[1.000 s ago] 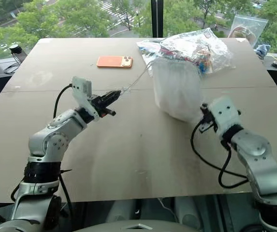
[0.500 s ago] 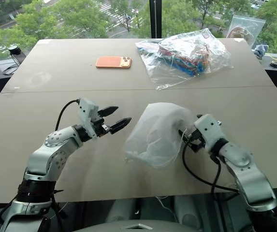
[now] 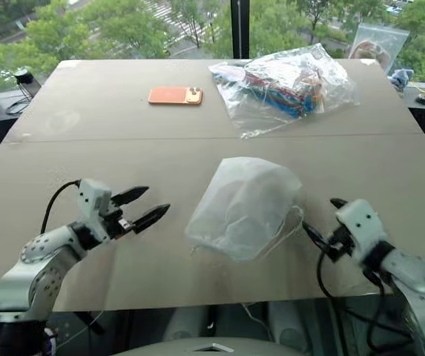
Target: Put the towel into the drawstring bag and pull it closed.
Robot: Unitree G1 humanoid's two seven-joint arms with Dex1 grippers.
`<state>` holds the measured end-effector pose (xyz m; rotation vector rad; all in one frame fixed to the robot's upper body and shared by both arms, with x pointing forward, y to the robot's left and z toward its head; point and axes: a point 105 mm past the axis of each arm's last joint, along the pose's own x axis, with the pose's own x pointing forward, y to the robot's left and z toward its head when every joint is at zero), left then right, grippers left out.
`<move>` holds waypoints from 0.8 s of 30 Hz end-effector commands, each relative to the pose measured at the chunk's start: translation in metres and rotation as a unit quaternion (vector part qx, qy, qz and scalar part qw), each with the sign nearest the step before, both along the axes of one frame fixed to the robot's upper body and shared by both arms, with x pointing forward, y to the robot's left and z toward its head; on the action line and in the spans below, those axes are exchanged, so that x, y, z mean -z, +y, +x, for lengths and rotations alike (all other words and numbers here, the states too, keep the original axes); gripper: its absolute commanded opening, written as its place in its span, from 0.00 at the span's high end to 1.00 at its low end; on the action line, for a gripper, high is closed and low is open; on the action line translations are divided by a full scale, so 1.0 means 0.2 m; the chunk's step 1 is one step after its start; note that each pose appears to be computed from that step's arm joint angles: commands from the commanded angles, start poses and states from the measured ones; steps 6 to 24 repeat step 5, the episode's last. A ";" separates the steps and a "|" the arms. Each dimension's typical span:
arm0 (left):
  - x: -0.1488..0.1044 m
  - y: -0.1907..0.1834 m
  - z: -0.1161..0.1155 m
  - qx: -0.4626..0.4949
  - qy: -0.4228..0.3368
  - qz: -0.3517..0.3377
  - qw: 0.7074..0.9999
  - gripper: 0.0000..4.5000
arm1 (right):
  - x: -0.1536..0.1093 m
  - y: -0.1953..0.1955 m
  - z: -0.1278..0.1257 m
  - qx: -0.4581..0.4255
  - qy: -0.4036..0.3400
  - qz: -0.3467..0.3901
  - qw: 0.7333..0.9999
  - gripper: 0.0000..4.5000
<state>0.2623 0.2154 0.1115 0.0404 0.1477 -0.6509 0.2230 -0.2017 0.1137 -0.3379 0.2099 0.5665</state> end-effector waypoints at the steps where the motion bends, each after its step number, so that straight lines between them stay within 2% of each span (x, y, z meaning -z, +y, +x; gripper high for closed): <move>1: -0.02 -0.03 -0.09 -0.013 -0.014 -0.011 1.000 0.00 | -0.10 -0.06 -0.03 -0.006 -0.029 -0.007 1.000 0.01; 5: 0.02 -0.06 -0.16 -0.040 -0.007 -0.024 0.999 0.00 | -0.10 -0.15 0.02 0.002 -0.034 -0.011 0.999 0.01; 24: 0.02 -0.06 -0.16 -0.040 -0.007 -0.024 0.999 0.00 | -0.10 -0.15 0.02 0.002 -0.034 -0.011 0.999 0.01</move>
